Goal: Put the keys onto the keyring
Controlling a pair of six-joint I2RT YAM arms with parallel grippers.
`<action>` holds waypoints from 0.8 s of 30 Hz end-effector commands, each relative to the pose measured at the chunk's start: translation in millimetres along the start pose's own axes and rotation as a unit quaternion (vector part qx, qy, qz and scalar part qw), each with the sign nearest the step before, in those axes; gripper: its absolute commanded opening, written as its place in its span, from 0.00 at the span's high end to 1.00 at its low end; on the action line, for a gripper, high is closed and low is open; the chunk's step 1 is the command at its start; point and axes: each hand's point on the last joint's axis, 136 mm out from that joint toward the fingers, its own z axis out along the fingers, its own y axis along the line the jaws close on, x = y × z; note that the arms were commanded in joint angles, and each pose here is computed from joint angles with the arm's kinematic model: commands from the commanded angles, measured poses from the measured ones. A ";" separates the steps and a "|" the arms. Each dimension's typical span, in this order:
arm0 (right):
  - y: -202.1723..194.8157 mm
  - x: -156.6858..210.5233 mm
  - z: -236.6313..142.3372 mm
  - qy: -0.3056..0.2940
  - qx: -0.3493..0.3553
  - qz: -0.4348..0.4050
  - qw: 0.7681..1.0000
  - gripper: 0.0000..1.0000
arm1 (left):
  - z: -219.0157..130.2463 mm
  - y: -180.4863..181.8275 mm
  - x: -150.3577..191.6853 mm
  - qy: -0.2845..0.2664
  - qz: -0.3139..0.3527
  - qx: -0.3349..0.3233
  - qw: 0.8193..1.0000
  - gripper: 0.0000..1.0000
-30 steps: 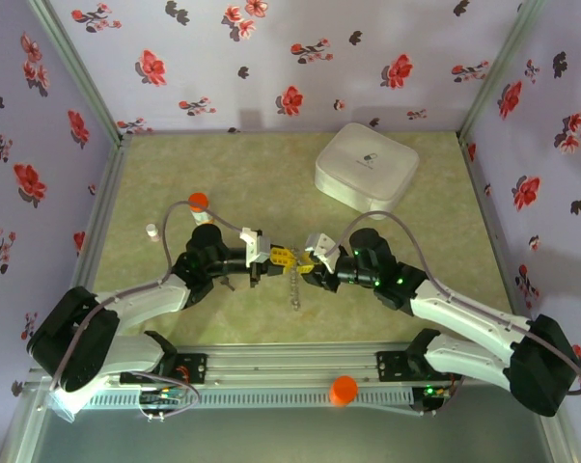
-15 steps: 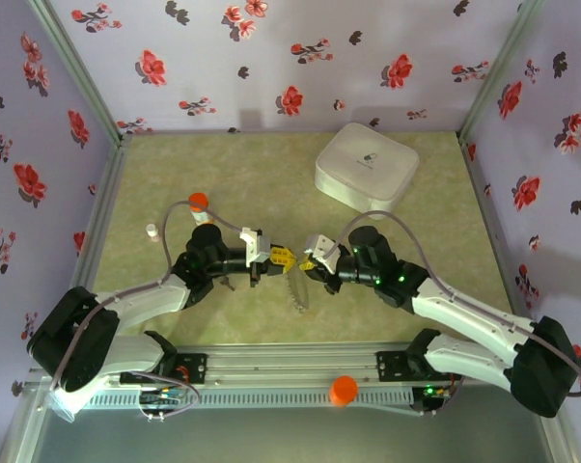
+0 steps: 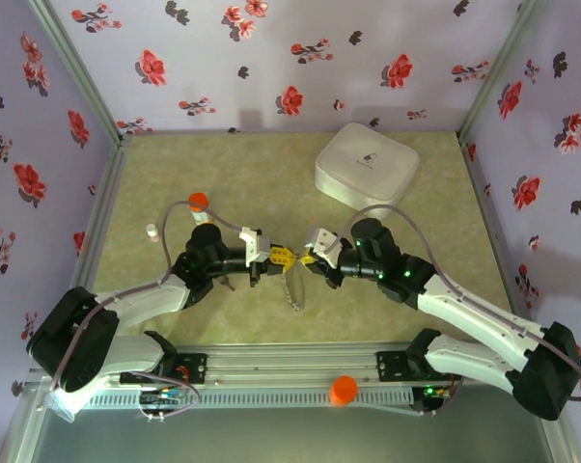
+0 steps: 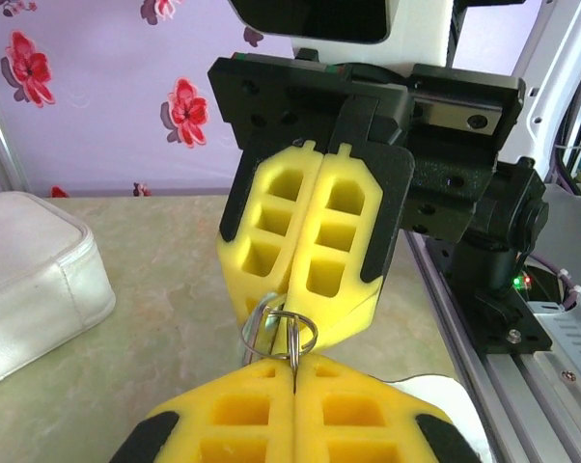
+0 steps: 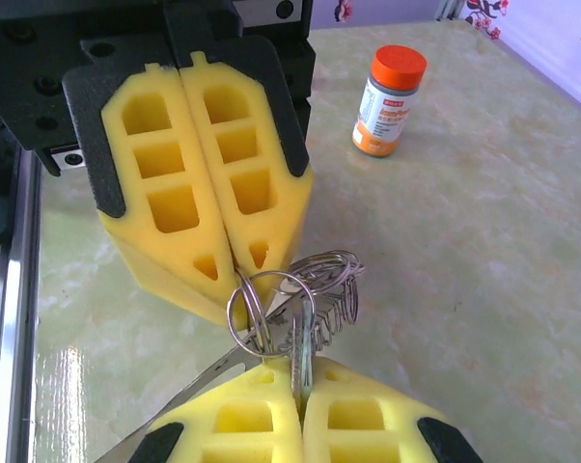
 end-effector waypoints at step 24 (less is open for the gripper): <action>-18.2 -47.5 -26.6 -0.021 0.063 -0.055 0.996 1.00 | -3.4 7.6 3.4 0.016 0.037 -0.024 0.999 0.66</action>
